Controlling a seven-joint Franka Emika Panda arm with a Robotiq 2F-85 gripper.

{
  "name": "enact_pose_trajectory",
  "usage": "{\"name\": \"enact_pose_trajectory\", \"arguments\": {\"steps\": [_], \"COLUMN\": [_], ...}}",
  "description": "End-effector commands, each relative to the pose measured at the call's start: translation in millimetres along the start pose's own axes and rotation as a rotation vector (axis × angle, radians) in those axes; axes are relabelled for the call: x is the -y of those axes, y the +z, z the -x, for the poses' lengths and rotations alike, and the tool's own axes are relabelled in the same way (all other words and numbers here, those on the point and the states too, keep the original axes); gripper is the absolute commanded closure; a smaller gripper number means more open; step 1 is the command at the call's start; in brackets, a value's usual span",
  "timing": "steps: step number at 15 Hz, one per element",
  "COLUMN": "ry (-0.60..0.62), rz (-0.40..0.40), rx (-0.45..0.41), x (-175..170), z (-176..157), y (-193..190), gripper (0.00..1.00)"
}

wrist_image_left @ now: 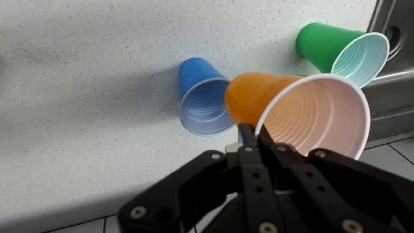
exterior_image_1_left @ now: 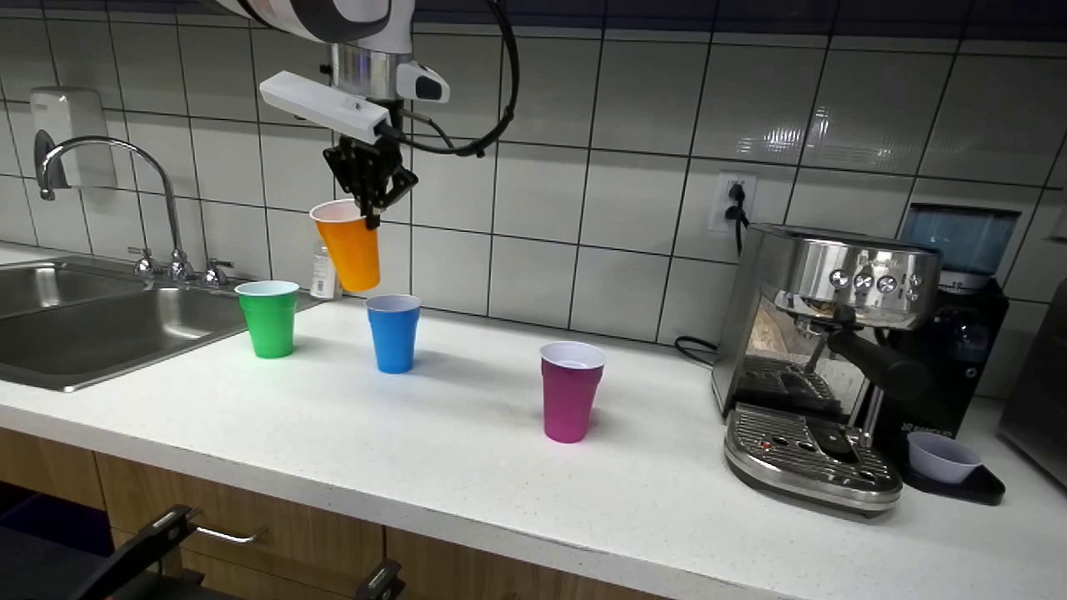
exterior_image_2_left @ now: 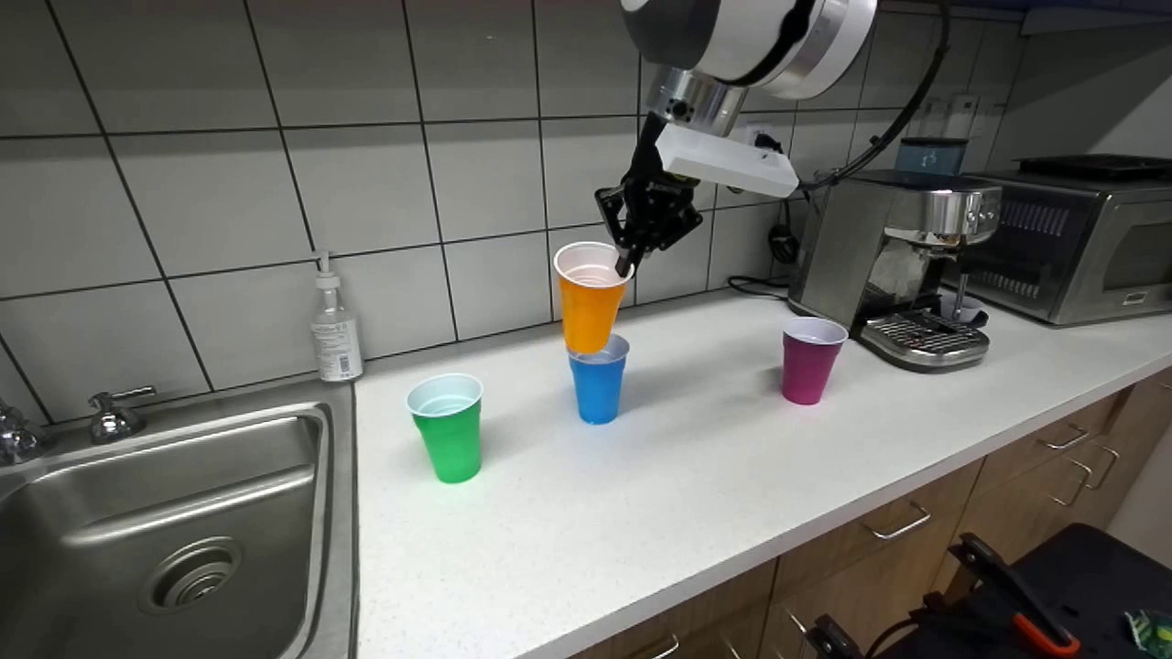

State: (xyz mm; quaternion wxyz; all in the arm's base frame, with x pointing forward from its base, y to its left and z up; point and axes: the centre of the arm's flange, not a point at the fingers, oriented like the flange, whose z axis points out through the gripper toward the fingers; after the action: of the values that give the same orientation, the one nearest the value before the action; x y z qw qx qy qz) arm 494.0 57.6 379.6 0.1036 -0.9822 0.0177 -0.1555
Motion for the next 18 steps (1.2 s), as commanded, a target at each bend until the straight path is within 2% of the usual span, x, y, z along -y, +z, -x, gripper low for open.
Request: {"name": "enact_pose_trajectory", "arguments": {"steps": [1, 18], "ry": [0.024, 0.089], "rz": [0.014, 0.061], "rx": [-0.021, 0.015], "x": [-4.5, -18.5], "z": [-21.5, -40.8], "y": [3.3, 42.4], "gripper": [0.99, 0.99]}}
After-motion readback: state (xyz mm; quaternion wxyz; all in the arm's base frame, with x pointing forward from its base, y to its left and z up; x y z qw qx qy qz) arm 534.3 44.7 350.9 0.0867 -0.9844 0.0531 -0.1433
